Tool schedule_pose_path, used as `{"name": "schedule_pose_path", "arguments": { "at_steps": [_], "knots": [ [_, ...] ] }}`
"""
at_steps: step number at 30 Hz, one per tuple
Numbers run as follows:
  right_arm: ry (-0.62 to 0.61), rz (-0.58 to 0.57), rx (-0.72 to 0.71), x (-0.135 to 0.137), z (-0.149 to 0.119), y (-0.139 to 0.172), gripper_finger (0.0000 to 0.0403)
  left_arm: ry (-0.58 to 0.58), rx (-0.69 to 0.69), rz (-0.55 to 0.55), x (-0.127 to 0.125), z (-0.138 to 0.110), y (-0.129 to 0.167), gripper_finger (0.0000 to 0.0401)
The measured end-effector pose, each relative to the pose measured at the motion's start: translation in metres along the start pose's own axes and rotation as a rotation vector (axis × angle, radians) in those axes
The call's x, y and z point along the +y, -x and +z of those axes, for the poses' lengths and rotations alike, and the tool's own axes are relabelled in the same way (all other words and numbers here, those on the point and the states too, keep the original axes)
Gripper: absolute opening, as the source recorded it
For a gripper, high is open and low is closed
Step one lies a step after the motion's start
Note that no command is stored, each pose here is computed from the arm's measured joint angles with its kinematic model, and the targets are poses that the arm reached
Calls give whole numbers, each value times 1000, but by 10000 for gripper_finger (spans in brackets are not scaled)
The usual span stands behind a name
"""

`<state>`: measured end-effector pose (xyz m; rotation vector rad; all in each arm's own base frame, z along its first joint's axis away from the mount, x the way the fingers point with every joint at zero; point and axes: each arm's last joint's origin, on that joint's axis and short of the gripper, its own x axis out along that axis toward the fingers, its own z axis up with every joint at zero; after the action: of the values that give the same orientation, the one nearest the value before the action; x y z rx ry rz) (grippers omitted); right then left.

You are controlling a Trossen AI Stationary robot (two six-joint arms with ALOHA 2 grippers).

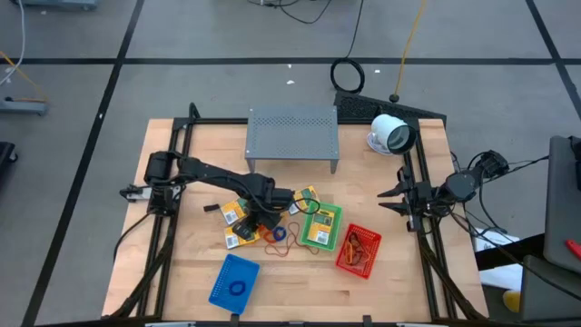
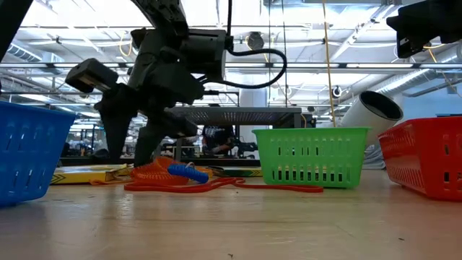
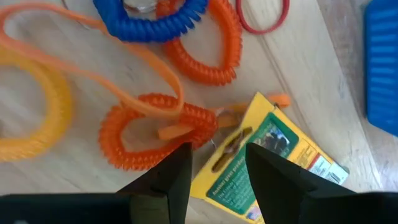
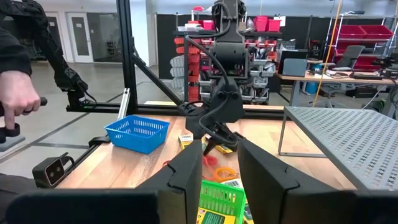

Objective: Pick & Place Office Desk Supplies
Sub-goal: Put the crayon box into the green bin

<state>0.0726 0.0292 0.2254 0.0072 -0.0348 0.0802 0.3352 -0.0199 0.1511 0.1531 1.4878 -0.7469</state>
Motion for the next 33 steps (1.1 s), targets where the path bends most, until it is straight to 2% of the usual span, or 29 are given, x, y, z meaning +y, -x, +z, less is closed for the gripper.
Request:
{"name": "schedule_pose_path", "arguments": {
  "at_steps": [15, 19, 26, 33],
  "knots": [
    [0, 0, 0, 0, 0, 0, 93, 34, 30, -17, -4, -4, -9, 156],
    [0, 0, 0, 0, 0, 0, 96, 47, 34, -20, -6, -3, -10, 119],
    [0, 0, 0, 0, 0, 0, 94, 52, 16, -72, -11, -2, -11, 14],
    [0, 0, 0, 0, 0, 0, 94, 109, 30, -50, -11, -1, -11, 6]
  ]
}}
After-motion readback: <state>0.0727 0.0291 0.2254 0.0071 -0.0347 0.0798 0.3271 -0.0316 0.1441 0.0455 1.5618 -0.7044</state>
